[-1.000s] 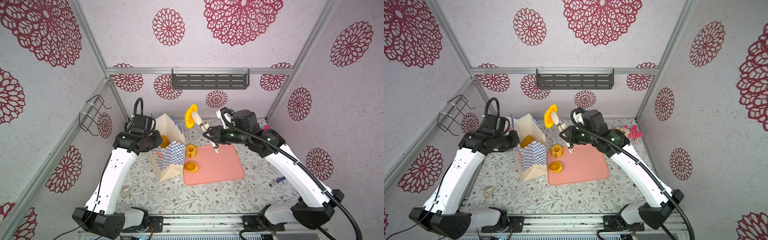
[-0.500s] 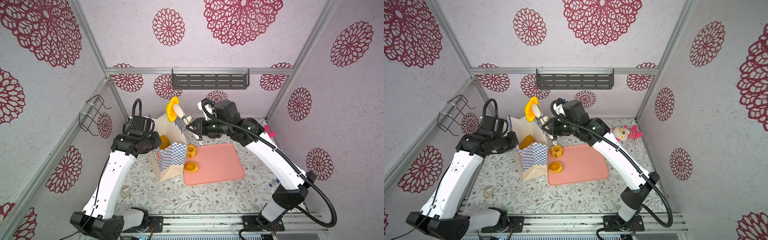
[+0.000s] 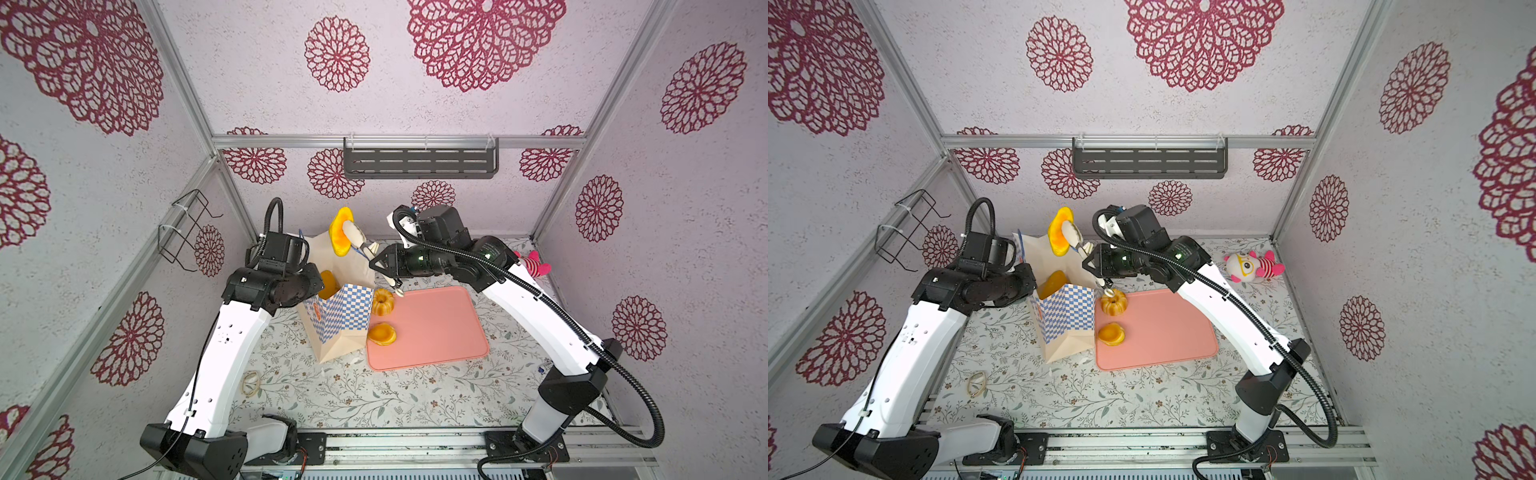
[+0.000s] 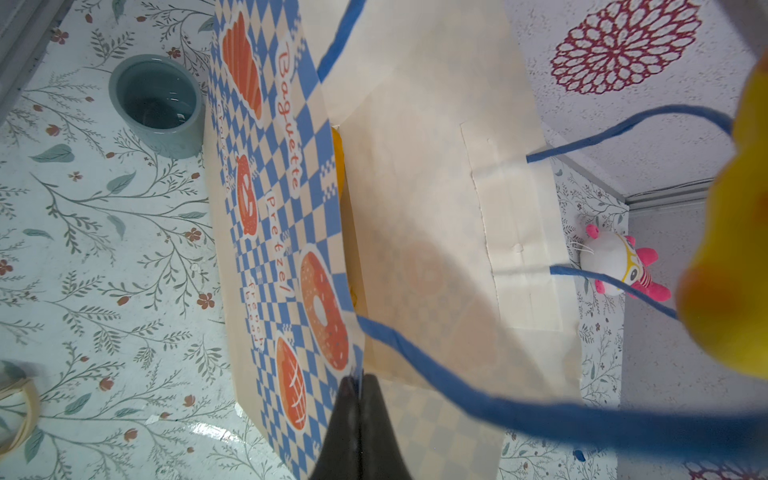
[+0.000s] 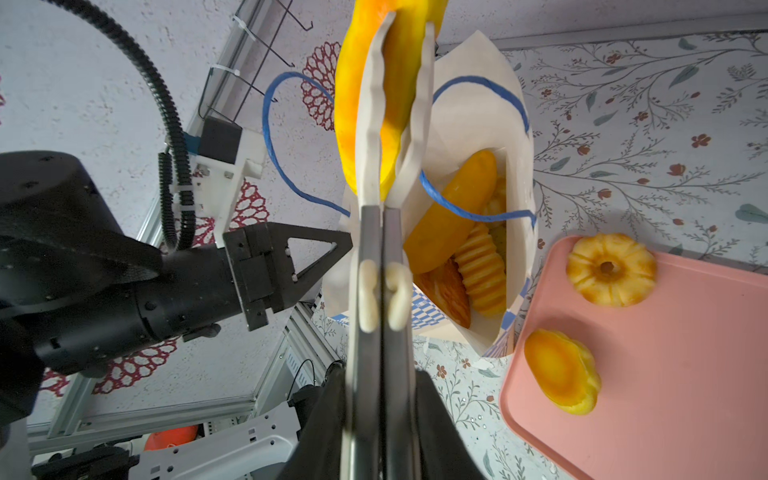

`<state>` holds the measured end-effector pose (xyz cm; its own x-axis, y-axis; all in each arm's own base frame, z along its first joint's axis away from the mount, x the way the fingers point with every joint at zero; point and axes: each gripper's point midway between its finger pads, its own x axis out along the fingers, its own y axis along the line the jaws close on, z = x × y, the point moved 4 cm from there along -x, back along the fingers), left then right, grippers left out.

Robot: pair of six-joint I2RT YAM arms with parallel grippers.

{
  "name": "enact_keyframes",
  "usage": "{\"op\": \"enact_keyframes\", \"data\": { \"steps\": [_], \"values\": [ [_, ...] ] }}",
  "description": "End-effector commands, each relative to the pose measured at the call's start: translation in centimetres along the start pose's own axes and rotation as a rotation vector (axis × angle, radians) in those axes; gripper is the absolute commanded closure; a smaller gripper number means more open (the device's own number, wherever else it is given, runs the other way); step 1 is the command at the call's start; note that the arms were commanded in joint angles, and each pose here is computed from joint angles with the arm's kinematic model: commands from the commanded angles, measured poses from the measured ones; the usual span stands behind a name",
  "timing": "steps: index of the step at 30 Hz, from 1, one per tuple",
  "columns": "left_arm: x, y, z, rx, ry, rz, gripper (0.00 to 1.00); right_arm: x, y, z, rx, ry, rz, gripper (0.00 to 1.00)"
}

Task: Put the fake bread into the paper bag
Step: 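Lift the yellow slice with the tongs and carry it over the bag, then lower the yellow slice into the bag and open the tongs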

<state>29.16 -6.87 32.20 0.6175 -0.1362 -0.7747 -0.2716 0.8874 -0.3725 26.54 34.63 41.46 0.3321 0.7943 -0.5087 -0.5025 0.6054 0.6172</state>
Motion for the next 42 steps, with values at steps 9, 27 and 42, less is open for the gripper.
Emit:
{"op": "enact_keyframes", "data": {
  "steps": [9, 27, 42],
  "values": [
    [0.2, -0.7, 1.2, -0.005, -0.041, -0.025, 1.0, 1.3, -1.0, -2.1, -0.101, 0.12, -0.121, 1.0],
    [0.2, -0.7, 1.2, -0.005, -0.039, -0.023, 1.0, 1.5, -0.6, -1.6, -0.098, 0.096, -0.104, 0.8],
    [-0.2, -0.7, 1.1, 0.0, -0.039, -0.023, 1.0, 0.4, 0.0, -0.5, -0.08, 0.036, -0.079, 0.64]
  ]
}}
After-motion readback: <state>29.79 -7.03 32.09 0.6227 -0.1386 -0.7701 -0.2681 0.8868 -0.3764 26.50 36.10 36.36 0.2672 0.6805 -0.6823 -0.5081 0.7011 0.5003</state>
